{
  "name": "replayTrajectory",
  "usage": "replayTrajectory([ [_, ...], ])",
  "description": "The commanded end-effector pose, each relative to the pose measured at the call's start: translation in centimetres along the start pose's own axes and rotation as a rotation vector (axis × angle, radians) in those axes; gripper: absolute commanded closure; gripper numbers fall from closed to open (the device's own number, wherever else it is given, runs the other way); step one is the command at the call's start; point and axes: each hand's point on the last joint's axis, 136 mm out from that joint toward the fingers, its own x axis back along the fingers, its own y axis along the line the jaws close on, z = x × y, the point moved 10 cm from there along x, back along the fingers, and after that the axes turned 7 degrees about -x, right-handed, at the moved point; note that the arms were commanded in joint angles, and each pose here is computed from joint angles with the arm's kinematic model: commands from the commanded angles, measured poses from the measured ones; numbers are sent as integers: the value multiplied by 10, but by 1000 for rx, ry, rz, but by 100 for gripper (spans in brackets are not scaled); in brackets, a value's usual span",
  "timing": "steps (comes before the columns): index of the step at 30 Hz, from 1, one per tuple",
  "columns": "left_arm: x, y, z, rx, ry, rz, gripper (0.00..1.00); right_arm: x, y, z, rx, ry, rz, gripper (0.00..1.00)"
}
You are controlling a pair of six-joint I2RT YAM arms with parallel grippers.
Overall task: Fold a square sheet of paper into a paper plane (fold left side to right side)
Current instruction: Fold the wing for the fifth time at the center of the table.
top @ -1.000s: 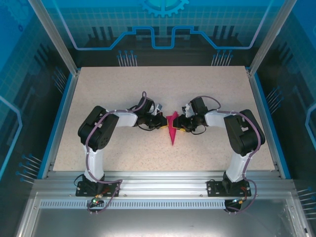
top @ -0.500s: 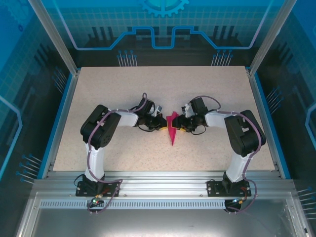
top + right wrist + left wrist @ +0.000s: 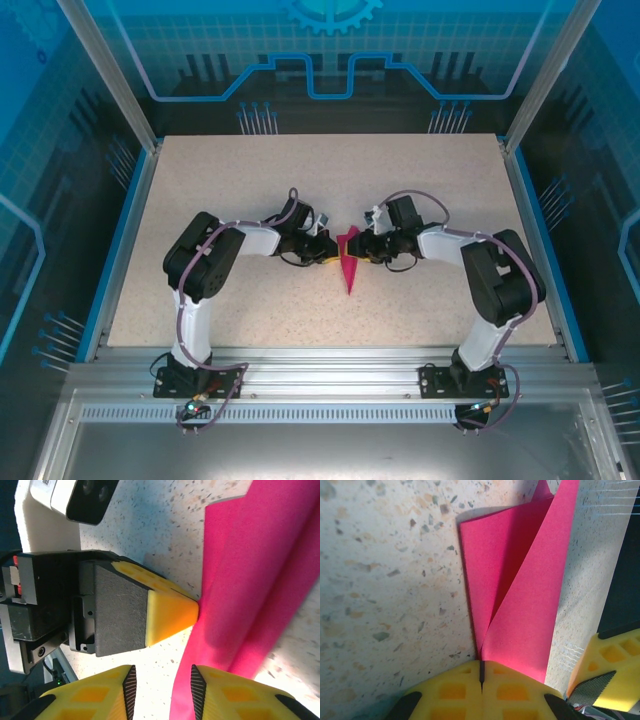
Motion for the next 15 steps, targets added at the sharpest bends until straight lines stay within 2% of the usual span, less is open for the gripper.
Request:
replayTrajectory([
  [1, -7, 8, 0, -6, 18, -41, 100, -13, 5, -3, -1, 25, -32, 64],
  [15, -6, 10, 0, -5, 10, -65, 100, -20, -13, 3, -23, 56, 86, 64],
])
